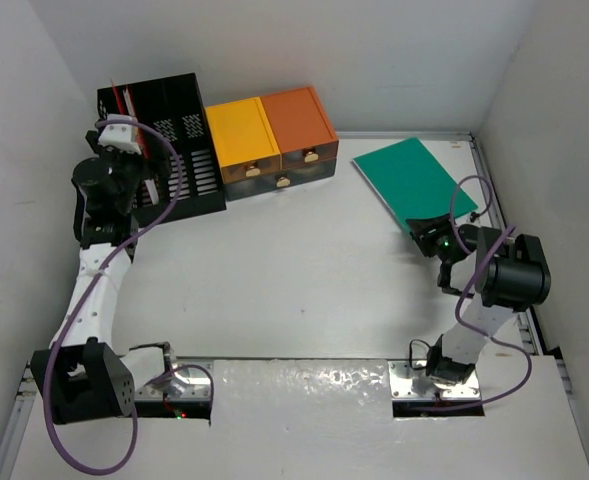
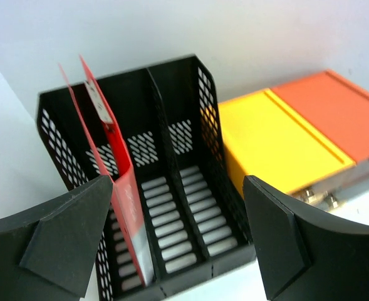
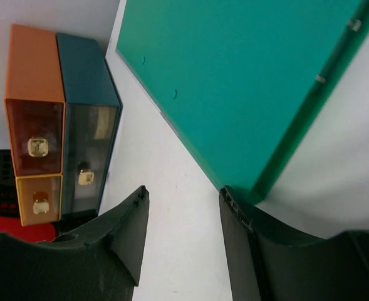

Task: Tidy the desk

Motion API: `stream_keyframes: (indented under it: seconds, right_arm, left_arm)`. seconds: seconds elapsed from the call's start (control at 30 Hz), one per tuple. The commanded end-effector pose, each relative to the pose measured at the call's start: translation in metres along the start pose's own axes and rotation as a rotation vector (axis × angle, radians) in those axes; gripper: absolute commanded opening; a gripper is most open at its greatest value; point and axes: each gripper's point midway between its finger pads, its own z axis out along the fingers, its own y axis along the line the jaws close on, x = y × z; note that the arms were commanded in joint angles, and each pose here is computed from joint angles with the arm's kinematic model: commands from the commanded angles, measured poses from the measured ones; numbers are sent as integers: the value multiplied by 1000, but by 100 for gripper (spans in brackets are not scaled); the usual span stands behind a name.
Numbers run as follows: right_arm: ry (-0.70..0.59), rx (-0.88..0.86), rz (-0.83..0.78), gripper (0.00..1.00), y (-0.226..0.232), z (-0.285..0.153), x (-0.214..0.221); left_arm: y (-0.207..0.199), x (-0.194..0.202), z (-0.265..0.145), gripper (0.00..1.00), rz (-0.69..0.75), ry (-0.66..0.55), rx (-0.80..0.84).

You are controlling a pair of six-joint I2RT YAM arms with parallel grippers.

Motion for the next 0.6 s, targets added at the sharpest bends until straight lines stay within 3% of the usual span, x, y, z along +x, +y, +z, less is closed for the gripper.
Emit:
stream_keyframes:
  seconds: [0.0,0.23,0.33,0.4,0.57]
  right_arm:
    - [-107,-66,-44,49,19,-10,-21]
    - [-97,54,-179,59,9,-30,-21]
    - [-122,112,-205,69,0,-33,-27]
    - [-107,140,-163,70,-12,-28,-23]
    - [-104,-16,-23,66,5,-5,-25]
  left_arm:
    - [-9,4,-7,84,35,28,54]
    - [-18,8,-6,84,34,34,102]
    - [-20,14,-6,84,42,45,106]
    - [-14,25,-2,84,37,67,61]
    - [-26,39,3,84,92,126,35]
